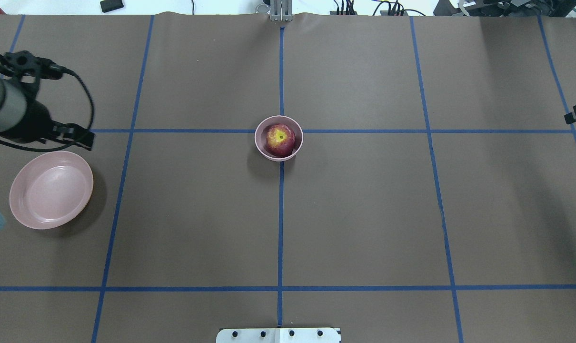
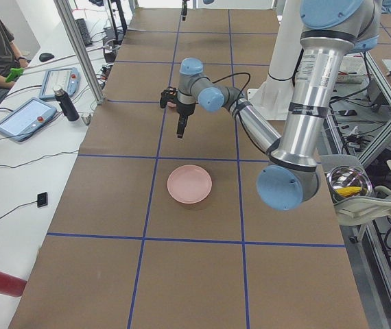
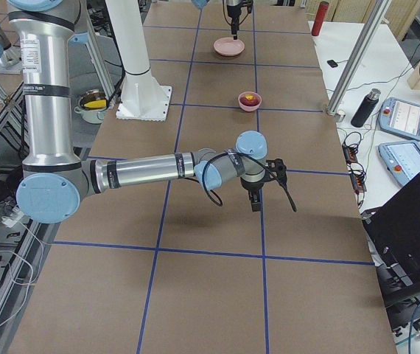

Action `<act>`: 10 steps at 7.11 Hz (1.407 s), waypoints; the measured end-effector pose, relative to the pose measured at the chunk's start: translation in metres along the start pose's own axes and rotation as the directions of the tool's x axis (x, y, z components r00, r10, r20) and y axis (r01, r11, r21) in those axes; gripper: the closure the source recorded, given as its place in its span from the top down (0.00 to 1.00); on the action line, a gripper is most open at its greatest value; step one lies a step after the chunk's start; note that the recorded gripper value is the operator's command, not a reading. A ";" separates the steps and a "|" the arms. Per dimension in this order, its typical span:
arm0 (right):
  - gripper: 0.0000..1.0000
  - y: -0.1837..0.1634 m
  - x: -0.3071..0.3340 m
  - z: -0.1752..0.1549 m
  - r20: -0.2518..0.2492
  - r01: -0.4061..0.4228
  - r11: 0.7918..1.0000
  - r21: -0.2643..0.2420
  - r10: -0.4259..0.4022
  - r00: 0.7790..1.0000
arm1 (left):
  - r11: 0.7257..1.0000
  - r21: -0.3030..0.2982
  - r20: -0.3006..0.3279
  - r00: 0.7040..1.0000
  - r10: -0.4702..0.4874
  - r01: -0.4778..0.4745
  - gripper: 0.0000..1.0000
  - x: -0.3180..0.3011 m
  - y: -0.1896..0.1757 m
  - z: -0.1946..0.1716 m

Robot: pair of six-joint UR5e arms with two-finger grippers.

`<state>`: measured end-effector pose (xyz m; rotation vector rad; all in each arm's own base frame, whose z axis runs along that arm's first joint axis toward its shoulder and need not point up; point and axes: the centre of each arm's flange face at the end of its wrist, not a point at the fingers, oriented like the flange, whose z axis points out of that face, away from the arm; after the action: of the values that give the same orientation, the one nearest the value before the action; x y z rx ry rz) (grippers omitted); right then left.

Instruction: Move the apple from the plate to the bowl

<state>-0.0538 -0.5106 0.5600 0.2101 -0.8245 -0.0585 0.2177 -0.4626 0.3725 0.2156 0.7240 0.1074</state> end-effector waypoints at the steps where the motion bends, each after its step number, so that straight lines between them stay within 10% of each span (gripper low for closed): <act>1: 1.00 0.002 0.004 -0.001 -0.006 0.001 1.000 0.004 -0.001 1.000 | 0.998 -0.026 -0.009 0.999 0.050 -0.050 0.98 -0.069 0.001 -0.003; 4: 1.00 0.010 0.014 -0.007 -0.015 -0.008 1.000 0.014 0.008 1.000 | 1.000 -0.017 -0.144 0.990 -0.009 0.007 0.98 -0.265 0.063 0.022; 10: 1.00 0.038 0.021 -0.018 0.004 -0.009 1.000 -0.028 0.009 1.000 | 0.999 -0.012 -0.138 0.989 -0.053 0.052 0.98 -0.302 0.085 0.024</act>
<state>-0.0276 -0.4734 0.5711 0.1803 -0.8283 -0.0622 0.0069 -0.4354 0.6040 0.1818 0.8668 0.0755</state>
